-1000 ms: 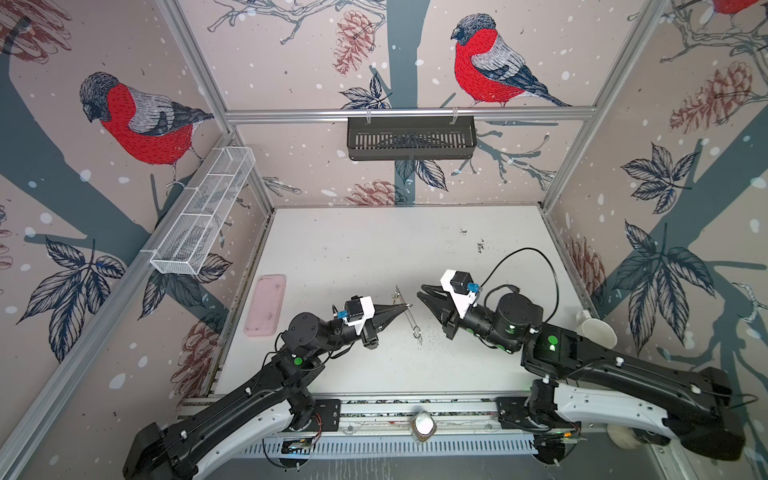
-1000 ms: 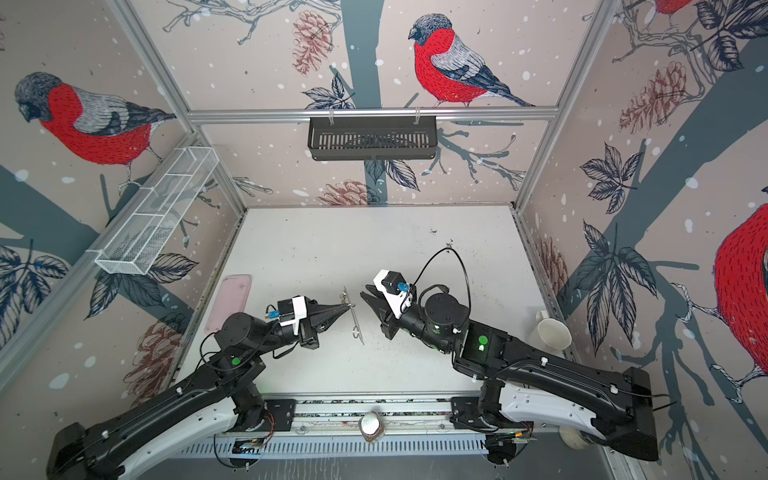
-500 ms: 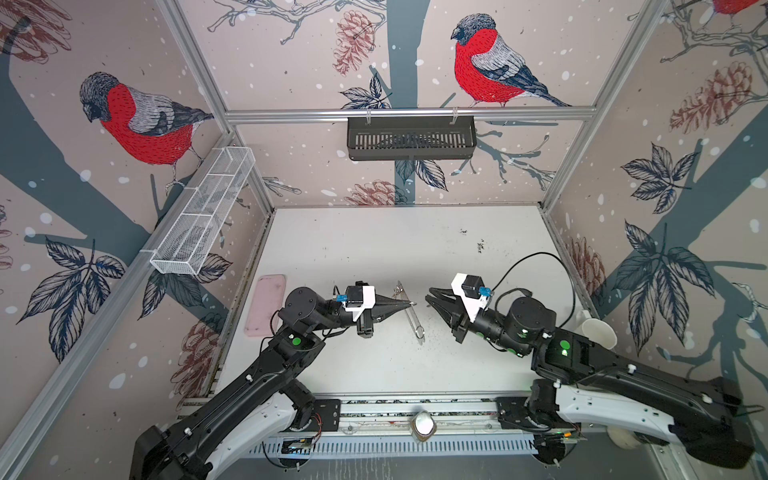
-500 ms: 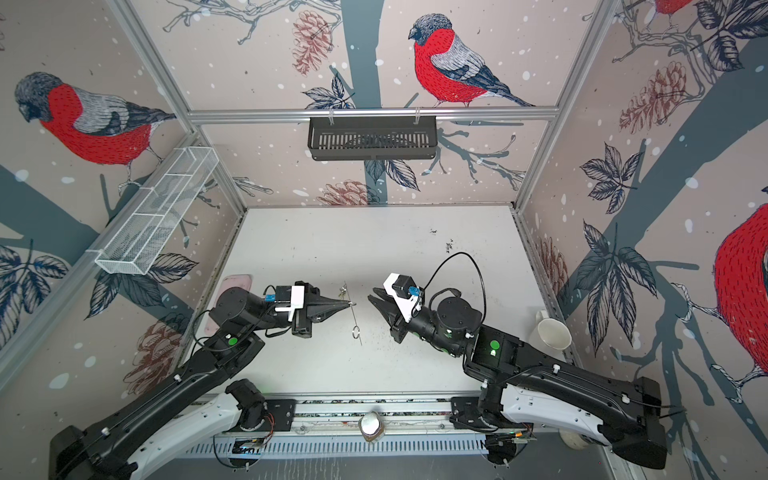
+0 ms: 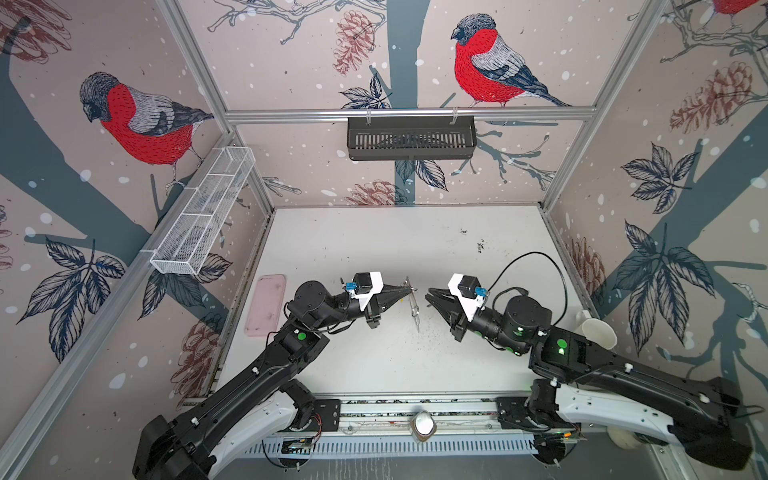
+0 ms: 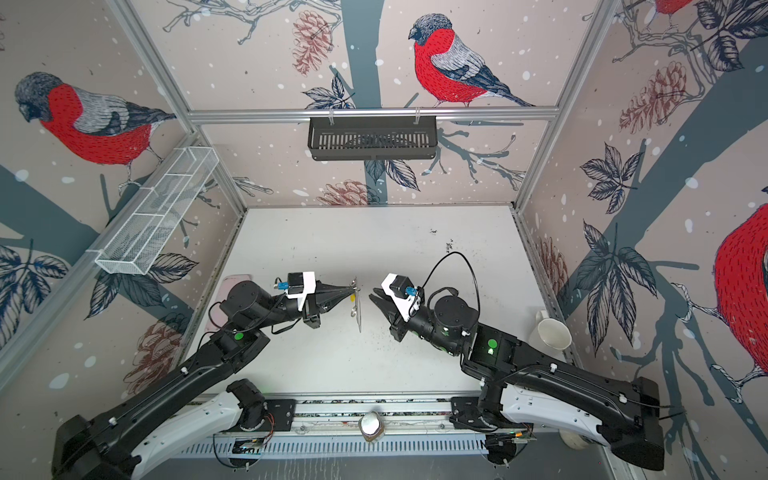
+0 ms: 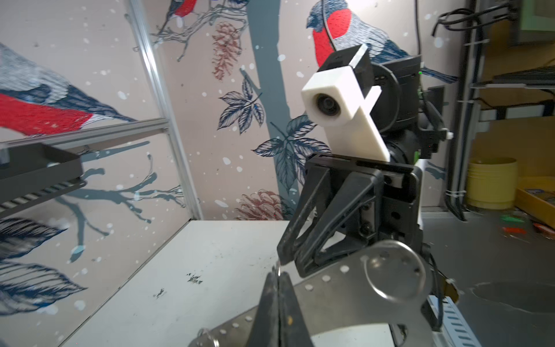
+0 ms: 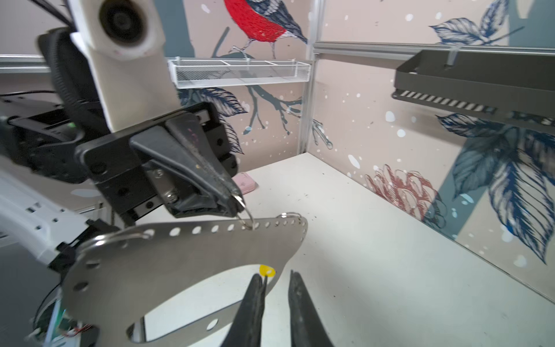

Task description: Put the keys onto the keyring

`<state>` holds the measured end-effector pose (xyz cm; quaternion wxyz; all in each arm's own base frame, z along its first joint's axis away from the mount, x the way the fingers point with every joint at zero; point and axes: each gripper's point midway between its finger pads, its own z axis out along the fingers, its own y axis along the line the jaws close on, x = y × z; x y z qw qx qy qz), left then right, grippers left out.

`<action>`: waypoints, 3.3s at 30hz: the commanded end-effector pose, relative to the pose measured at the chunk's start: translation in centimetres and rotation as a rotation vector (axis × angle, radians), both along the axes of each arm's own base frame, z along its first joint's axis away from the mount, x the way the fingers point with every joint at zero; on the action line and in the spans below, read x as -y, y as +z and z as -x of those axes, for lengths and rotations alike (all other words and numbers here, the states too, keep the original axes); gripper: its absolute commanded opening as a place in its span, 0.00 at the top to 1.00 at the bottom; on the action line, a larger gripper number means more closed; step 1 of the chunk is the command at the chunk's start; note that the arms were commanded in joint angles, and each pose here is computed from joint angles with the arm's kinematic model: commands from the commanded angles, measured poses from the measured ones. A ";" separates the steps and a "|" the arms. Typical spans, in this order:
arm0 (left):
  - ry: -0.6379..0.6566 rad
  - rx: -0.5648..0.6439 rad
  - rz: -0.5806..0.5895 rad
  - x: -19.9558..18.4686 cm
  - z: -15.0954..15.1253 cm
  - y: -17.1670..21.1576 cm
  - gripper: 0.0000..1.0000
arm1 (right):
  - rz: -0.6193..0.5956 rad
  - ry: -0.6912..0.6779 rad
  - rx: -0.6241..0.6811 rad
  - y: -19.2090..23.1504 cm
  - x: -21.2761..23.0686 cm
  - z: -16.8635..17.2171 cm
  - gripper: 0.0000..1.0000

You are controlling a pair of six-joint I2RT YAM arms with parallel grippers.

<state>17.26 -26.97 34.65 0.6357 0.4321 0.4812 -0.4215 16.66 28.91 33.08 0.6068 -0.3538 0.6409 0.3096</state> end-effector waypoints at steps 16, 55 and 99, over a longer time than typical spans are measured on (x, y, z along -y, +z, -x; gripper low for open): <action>0.637 -0.027 0.110 -2.1 -5.1 -2.8 1.00 | -0.023 -0.170 -0.079 -0.6 1.9 -4.6 0.81; 0.639 0.158 -0.004 1.3 -2.1 -7.9 1.00 | 0.134 0.069 -0.189 -8.2 -1.9 -3.8 0.75; 0.470 0.160 0.016 2.7 0.1 -7.3 1.00 | 0.022 0.127 -0.127 -5.6 -1.8 -3.1 0.76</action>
